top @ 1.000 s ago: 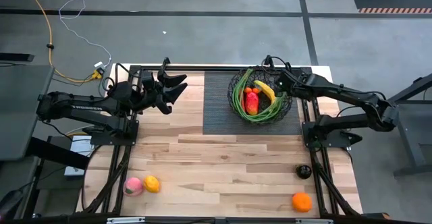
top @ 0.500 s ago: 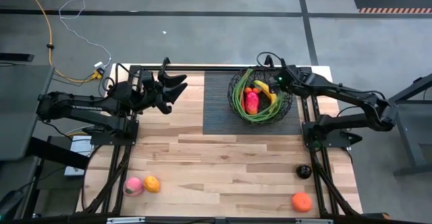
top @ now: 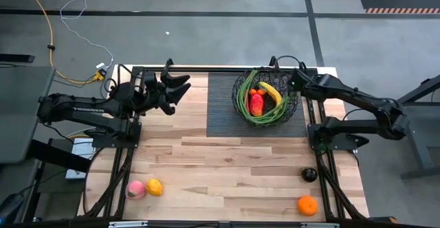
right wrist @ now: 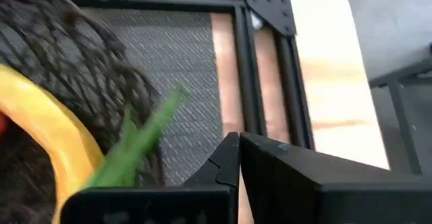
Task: Build produce basket
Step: Put the green beans into the black basket
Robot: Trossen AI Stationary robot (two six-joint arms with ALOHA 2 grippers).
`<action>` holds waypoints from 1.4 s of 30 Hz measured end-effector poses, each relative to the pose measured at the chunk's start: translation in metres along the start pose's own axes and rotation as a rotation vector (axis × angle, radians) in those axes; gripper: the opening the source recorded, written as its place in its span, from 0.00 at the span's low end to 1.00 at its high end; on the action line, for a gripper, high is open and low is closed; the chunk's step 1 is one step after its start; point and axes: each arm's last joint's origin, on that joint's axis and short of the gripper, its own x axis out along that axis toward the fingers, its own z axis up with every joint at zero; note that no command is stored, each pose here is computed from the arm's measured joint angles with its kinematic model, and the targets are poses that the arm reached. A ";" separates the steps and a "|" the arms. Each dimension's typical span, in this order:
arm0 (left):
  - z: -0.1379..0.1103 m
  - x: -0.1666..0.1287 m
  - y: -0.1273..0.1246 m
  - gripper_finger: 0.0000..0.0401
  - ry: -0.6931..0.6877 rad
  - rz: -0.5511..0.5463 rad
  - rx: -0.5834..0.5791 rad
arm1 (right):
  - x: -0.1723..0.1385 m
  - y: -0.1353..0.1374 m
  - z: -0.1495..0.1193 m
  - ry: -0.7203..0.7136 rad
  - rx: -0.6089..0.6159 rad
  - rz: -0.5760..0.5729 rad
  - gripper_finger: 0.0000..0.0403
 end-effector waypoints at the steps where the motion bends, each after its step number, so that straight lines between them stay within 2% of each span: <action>1: 0.000 0.000 0.000 0.56 0.000 0.000 0.000 | 0.002 0.002 0.003 -0.012 0.007 0.010 0.00; 8: 0.000 0.000 0.000 0.56 0.000 -0.001 -0.001 | 0.027 0.008 0.016 0.062 0.016 -0.012 0.00; 11: 0.000 0.000 0.000 0.56 0.000 -0.001 -0.002 | 0.033 0.011 0.021 0.066 -0.004 0.019 0.00; 24: 0.000 0.000 0.000 0.56 0.000 0.000 -0.001 | 0.031 0.024 0.037 -0.020 0.019 0.249 0.00; 33: 0.000 0.000 0.000 0.56 0.001 0.000 0.000 | 0.041 0.034 0.038 0.018 -0.012 0.285 0.00; 37: 0.000 0.000 0.000 0.56 0.001 0.000 0.000 | 0.041 0.040 0.042 -0.023 0.004 0.330 0.00; 42: 0.000 0.000 0.000 0.56 0.001 0.000 0.000 | 0.041 0.039 0.039 0.001 -0.027 0.313 0.00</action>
